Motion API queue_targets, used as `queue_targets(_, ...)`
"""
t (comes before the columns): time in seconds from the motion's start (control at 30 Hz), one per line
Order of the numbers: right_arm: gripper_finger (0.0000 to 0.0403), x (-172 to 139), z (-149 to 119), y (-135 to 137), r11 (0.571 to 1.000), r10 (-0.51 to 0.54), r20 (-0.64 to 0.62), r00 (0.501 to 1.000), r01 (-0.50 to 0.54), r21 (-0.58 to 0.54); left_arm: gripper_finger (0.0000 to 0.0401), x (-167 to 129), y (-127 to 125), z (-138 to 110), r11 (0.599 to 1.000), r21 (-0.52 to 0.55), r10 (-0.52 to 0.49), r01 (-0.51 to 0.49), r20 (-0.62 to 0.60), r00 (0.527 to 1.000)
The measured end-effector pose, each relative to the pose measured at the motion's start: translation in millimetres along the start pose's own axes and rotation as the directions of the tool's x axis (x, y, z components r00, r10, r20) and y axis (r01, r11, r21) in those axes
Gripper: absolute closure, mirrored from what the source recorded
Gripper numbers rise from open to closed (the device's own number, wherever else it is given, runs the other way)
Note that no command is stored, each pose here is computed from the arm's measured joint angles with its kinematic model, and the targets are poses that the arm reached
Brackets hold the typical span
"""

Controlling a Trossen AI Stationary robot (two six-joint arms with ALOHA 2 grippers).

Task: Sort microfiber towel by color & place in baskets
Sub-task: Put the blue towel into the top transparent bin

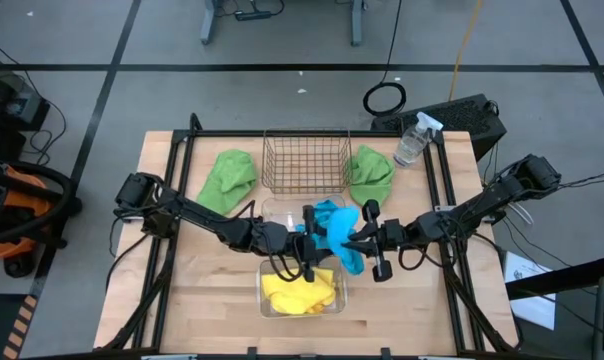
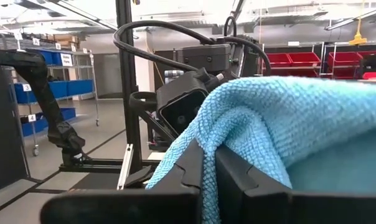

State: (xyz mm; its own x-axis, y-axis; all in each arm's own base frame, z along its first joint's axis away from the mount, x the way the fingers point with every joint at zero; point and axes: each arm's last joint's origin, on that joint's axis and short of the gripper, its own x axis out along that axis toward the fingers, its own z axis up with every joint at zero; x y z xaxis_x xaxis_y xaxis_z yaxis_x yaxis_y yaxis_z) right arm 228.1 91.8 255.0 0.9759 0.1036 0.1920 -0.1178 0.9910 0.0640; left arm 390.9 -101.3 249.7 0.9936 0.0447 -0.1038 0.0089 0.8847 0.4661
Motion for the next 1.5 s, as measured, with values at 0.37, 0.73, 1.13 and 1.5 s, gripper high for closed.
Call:
queue_targets(0.37,0.0285,-8.2,-7.5,3.1,0.999,-0.008,-0.154,0.988,0.013,0.035,0.0364,-6.7,-1.8,-1.8,0.999,0.031,-0.028,0.031,-0.095,0.995)
queue_targets(0.73,0.0156,-36.5,-3.0,14.5,0.991,-0.134,-0.295,0.946,0.131,-0.03,0.036,-33.0,11.3,9.3,0.996,-0.059,-0.08,0.068,-0.223,0.971)
queue_targets(1.13,0.0135,16.8,20.1,50.3,0.876,-0.238,-0.343,0.909,0.049,-0.479,0.0359,-32.8,18.1,4.9,0.993,-0.086,-0.105,0.086,-0.245,0.964)
queue_targets(1.5,0.0135,83.3,18.2,89.1,0.659,-0.307,-0.517,0.799,-0.214,-0.721,0.0359,-34.5,15.9,0.6,0.99,-0.098,-0.124,0.1,-0.289,0.949)
